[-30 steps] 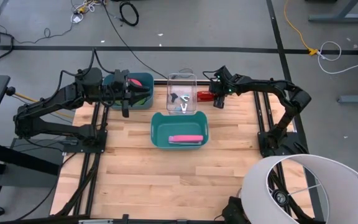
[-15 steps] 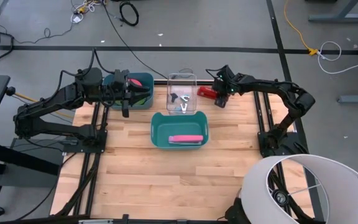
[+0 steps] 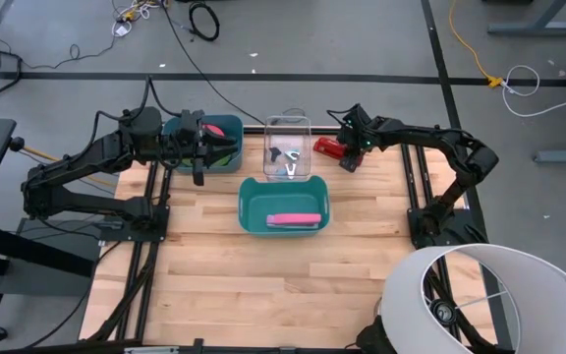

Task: Pick and place Stapler, Stapler remover, tape
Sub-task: Put the red stapler into the green bin

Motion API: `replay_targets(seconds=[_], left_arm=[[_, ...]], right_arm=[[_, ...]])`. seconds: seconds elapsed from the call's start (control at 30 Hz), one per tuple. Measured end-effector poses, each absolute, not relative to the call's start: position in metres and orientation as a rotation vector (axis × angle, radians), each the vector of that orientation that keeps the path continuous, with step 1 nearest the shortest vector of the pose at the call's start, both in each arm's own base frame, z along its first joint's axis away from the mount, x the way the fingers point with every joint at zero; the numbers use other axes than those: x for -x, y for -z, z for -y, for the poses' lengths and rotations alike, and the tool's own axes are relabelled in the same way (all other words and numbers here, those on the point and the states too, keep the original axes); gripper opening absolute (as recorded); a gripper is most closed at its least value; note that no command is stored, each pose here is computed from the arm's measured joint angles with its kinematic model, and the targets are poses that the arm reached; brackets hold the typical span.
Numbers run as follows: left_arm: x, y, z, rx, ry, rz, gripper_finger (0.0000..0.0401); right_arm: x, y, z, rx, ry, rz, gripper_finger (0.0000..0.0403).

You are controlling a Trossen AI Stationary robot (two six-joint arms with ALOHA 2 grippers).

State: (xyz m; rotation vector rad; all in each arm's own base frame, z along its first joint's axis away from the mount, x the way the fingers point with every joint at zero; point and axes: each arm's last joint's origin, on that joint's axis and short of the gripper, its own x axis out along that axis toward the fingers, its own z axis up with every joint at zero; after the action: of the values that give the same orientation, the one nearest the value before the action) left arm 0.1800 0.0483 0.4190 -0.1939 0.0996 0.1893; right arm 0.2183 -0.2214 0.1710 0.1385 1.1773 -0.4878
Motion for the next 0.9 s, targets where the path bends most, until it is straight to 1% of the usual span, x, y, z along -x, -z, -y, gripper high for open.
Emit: replay_targets(seconds=[0.27, 0.77, 0.9], left_arm=[[-0.180, -0.419, -0.048, 0.219, -0.190, -0.097, 0.0094], [-0.180, -0.419, -0.048, 0.218, -0.190, -0.097, 0.0094], [-0.180, -0.419, -0.048, 0.218, -0.190, -0.097, 0.0094]], right_arm=[[-0.218, -0.177, 0.220, -0.173, 0.500, -1.142, 0.0135], [-0.209, -0.213, 0.211, -0.213, 0.566, -1.005, 0.0135], [-0.208, -0.224, 0.209, -0.209, 0.557, -0.933, 0.0135]])
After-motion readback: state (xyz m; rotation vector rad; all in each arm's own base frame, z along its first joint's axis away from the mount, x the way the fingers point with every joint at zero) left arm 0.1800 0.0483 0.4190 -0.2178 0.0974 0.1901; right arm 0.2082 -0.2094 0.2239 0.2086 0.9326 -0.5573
